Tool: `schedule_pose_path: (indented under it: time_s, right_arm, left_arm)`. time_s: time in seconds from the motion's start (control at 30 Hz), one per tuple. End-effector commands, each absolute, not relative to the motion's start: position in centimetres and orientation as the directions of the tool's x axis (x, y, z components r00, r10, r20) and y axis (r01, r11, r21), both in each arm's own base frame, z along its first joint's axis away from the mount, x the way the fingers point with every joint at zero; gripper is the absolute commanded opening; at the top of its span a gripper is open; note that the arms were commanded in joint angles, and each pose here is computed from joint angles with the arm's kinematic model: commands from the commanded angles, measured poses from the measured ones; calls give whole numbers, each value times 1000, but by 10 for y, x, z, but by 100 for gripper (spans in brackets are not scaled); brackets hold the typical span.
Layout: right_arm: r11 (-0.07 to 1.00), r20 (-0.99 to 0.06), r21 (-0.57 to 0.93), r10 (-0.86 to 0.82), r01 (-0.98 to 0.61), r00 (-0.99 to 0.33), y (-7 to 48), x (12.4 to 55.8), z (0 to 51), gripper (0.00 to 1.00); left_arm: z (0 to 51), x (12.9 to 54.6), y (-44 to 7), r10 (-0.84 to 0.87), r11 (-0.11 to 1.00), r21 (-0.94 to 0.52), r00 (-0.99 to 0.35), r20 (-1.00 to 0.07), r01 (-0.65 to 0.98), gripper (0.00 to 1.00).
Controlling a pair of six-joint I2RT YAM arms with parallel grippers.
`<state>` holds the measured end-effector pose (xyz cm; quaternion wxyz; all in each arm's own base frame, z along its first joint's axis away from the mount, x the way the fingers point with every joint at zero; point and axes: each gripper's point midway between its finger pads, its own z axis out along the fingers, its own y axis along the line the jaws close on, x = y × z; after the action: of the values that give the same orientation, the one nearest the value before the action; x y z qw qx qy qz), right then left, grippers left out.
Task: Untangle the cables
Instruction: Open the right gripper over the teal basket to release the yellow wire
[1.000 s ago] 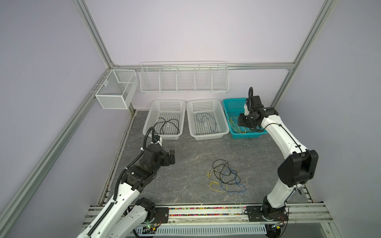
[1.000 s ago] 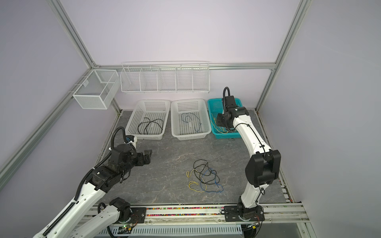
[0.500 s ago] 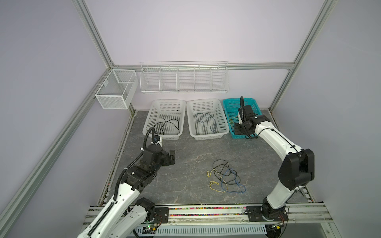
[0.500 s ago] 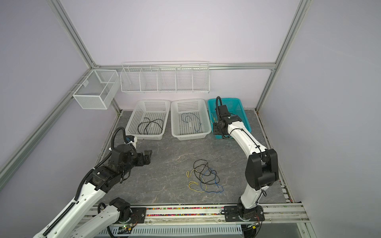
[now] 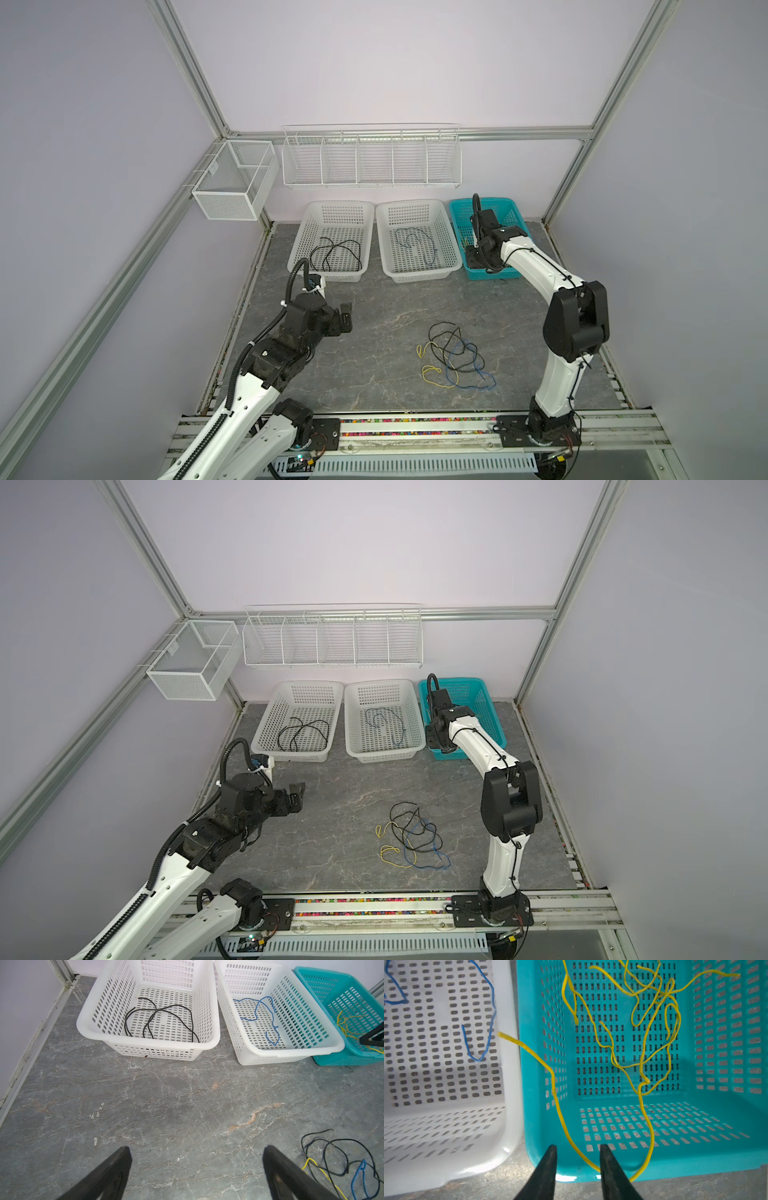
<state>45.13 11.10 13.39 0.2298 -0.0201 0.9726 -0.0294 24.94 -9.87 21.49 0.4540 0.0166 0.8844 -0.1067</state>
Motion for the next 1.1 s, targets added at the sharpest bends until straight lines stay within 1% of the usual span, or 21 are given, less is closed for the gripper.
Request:
schedule_pose_path:
  time_s: [0.0,0.07,0.1,0.2,0.3,0.4,0.73,0.87,0.97,1.0,1.07]
  right_arm:
    - [995,-432,-92,-71,-35,-899,109,453,132,35]
    - [995,-427,-93,-74,-38,-901,110,453,128,34]
    - [995,-424,-96,-75,-38,-902,109,454,127,32]
    - [994,-421,-106,-70,-27,-904,106,456,125,24]
    - [994,-436,-108,-57,-11,-898,102,460,128,14]
    - [995,-452,-98,-46,-1,-891,99,465,134,7]
    - [1000,-461,15,19,14,-887,100,499,142,7]
    - [1000,-454,15,17,12,-891,103,517,146,7]
    - [999,-458,5,37,39,-888,98,528,146,7]
    - [999,-434,0,37,41,-900,97,525,144,8]
    - [999,-434,-1,40,45,-900,97,524,146,13]
  left_arm:
    - [213,249,-98,-65,977,-170,-585,-809,127,99]
    - [213,249,-98,-64,977,-170,-586,-808,128,100]
    - [213,249,-98,-64,977,-170,-586,-808,128,100]
    - [212,249,-98,-63,977,-169,-587,-807,128,99]
    - [213,249,-98,-63,977,-168,-585,-809,128,100]
    - [213,249,-98,-63,977,-168,-586,-808,128,99]
    - [212,250,-98,-60,978,-164,-587,-808,126,99]
    - [211,250,-97,-58,979,-160,-588,-807,124,100]
    - [211,250,-97,-57,980,-158,-588,-807,122,100]
    - [211,251,-97,-56,980,-157,-587,-807,122,100]
    - [211,250,-97,-58,980,-158,-586,-808,121,100]
